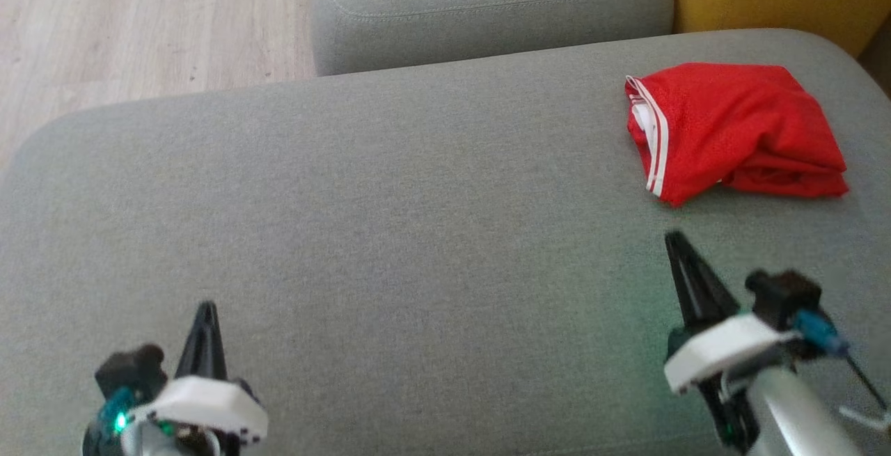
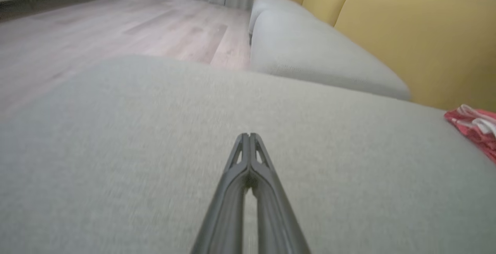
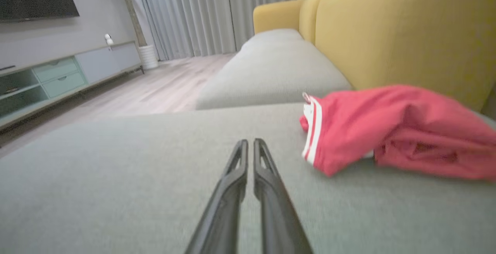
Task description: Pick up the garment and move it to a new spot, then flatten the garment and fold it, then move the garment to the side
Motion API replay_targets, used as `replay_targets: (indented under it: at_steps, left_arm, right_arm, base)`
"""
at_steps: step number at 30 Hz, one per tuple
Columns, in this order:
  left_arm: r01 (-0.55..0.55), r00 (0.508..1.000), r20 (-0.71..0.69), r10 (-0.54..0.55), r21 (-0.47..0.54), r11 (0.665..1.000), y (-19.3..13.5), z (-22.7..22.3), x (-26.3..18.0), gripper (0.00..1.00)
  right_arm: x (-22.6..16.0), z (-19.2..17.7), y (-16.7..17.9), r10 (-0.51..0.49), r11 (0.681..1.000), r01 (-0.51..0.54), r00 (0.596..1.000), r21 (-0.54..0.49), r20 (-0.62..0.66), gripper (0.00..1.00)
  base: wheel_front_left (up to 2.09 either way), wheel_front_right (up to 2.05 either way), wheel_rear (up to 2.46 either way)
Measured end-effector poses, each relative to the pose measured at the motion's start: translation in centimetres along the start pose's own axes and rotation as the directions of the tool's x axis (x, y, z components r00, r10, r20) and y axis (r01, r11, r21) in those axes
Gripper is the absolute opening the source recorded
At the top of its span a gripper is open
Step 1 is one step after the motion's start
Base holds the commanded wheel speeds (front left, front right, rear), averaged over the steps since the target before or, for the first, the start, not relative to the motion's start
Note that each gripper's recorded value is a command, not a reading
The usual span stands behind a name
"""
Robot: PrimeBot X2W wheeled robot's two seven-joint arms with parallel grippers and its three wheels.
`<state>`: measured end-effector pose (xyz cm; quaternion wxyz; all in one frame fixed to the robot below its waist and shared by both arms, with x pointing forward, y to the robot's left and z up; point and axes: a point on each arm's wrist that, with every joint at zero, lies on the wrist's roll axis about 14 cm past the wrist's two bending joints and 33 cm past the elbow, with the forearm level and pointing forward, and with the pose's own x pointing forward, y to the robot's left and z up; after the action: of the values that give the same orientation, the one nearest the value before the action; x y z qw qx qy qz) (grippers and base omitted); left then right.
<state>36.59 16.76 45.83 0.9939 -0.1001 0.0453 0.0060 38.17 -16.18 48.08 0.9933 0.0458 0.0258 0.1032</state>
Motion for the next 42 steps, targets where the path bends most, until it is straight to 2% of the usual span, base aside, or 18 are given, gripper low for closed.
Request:
replay_targets:
  at_steps: [3, 9, 23, 34, 42]
  left_arm:
    - [-0.022, 0.998, -0.062, 0.020, -0.026, 0.999, 0.5, -1.9, -1.0, 0.00]
    - [-0.037, 0.997, -0.072, 0.031, -0.089, 0.995, 0.7, -1.9, -0.9, 0.00]
    - [-0.068, 0.994, -0.103, 0.043, -0.247, 0.967, 1.0, -2.1, -0.9, 0.00]
    - [-0.099, 0.991, -0.119, 0.060, -0.350, 0.931, 1.6, -2.1, -0.9, 0.00]
    - [-0.099, 0.992, -0.118, 0.053, -0.431, 0.897, 1.4, -1.7, -0.5, 0.00]
  right_arm:
    - [-1.3, -2.3, -0.1, -0.018, 0.999, 0.020, 0.998, 0.036, -0.066, 0.00]
    - [-1.0, -1.8, -0.5, -0.040, 0.994, 0.045, 0.998, 0.103, -0.052, 0.00]
    - [-0.6, -1.2, -1.2, -0.090, 0.957, 0.098, 0.995, 0.274, -0.043, 0.00]
    - [-0.5, -0.9, -1.8, -0.119, 0.916, 0.128, 0.992, 0.380, -0.046, 0.00]
    - [-0.4, -0.8, -1.8, -0.137, 0.868, 0.142, 0.990, 0.475, -0.047, 0.00]
  base:
    - [0.00, 0.00, 0.00]
    - [0.00, 0.00, 0.00]
    - [0.00, 0.00, 0.00]
    - [0.00, 0.00, 0.00]
    - [0.00, 0.00, 0.00]
